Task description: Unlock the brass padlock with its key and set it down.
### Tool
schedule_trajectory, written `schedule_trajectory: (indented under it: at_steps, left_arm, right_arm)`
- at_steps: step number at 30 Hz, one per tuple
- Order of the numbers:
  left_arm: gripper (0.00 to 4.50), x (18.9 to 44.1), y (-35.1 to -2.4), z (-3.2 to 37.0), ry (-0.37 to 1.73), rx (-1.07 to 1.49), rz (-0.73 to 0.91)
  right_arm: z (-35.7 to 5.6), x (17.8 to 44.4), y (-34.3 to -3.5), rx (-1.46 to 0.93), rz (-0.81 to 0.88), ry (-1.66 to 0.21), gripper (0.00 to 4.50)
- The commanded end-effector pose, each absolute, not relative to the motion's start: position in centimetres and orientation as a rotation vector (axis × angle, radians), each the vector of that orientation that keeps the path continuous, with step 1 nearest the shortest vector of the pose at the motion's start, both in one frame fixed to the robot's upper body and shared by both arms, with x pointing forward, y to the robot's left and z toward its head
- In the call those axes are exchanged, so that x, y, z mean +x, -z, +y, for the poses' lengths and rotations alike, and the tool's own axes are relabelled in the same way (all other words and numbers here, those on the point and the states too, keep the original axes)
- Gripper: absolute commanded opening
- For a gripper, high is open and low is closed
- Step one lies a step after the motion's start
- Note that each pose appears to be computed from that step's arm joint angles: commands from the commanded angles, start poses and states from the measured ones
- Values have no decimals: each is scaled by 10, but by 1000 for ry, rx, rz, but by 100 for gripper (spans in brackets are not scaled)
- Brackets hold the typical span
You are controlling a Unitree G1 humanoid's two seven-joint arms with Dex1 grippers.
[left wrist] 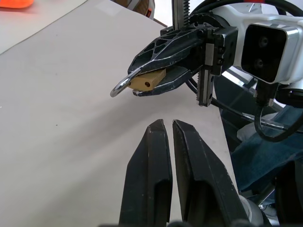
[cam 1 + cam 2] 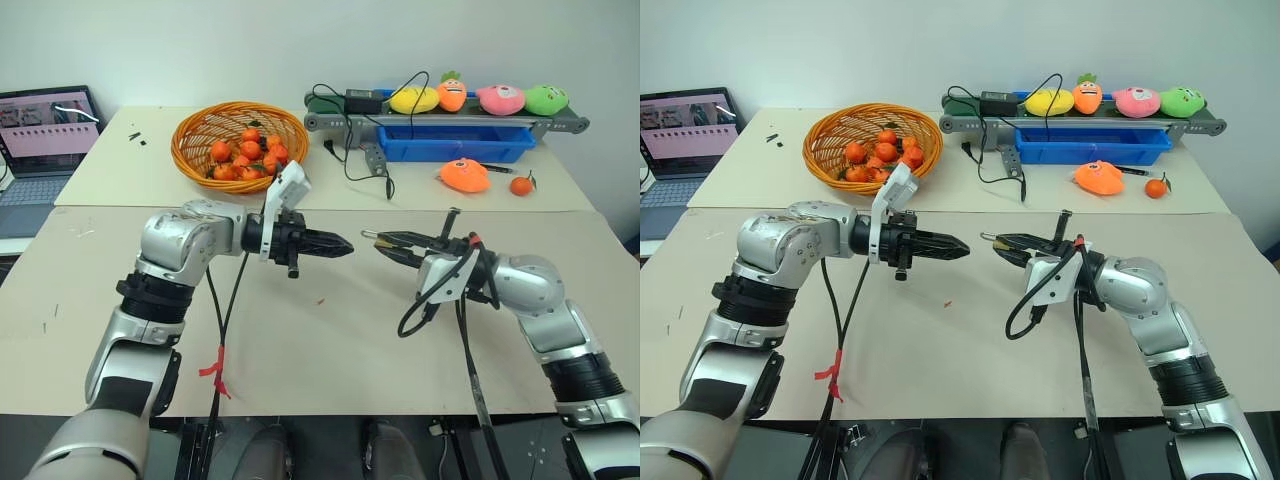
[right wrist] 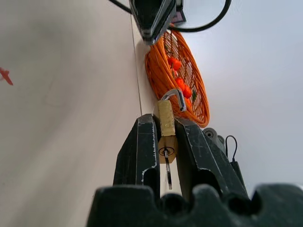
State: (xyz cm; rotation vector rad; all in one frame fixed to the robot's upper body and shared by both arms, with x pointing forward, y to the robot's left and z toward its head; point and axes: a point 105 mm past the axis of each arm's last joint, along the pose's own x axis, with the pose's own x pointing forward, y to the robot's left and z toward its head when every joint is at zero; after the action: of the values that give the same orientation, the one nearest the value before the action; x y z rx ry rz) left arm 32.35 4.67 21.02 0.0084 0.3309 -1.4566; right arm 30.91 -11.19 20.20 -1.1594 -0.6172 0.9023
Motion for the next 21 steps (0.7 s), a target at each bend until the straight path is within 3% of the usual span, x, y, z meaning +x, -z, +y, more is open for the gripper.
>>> schedule_trajectory:
  at_steps: [1, 21]
  left_arm:
    - [28, 325, -224, 43, 1468, 26, 270]
    - [28, 336, -222, 46, 1446, 52, 255]
  right_arm:
    - [-102, 299, -214, -1133, -680, -898, 21]
    - [-98, 290, -209, -1114, -663, -907, 21]
